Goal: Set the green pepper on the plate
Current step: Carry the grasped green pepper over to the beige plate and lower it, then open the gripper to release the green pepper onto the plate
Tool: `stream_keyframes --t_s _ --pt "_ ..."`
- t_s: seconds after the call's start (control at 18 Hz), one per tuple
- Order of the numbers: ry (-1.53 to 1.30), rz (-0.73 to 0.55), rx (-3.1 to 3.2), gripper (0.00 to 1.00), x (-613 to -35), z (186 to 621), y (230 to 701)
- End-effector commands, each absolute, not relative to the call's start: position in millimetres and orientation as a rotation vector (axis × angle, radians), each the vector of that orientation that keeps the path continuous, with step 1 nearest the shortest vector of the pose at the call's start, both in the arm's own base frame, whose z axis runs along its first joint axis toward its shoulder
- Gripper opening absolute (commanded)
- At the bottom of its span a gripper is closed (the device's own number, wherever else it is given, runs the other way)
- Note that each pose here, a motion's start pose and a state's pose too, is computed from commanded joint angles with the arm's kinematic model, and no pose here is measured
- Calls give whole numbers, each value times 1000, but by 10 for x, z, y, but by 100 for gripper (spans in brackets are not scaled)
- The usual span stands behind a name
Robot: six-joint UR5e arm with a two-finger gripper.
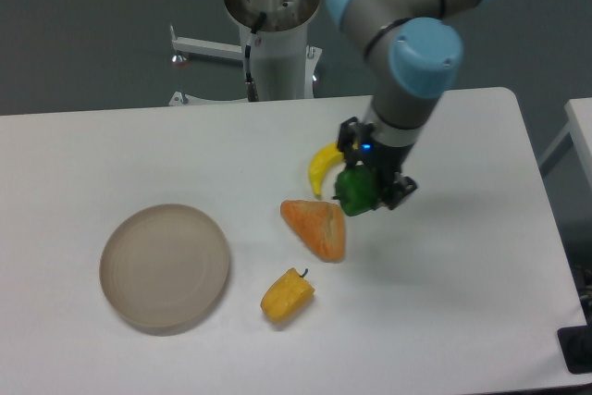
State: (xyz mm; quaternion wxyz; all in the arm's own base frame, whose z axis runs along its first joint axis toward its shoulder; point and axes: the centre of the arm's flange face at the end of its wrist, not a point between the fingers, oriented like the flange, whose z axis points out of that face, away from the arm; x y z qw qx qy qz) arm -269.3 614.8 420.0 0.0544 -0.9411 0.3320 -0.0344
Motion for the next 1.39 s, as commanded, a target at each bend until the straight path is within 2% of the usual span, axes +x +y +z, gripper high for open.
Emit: stream_keyframes --t_s 0.33,0.56,0.89,1.0,1.06,1.11,1.17,1.39 --pt "988 -180 -2913 45 -1619 3898 6614" --pt "964 -210 -2952 46 -779 3463 6967" --pt "972 -150 -2911 51 -414 3041 7265" --pt "977 -152 -2914 56 -396 2994 7280" --pt "980 -154 -2914 69 -385 2978 7281" --pt "981 -150 -2910 91 -386 2982 7286" --pt "984 -147 -2910 100 -389 2972 7289" --pt "977 -148 -2912 100 -377 2987 7288"
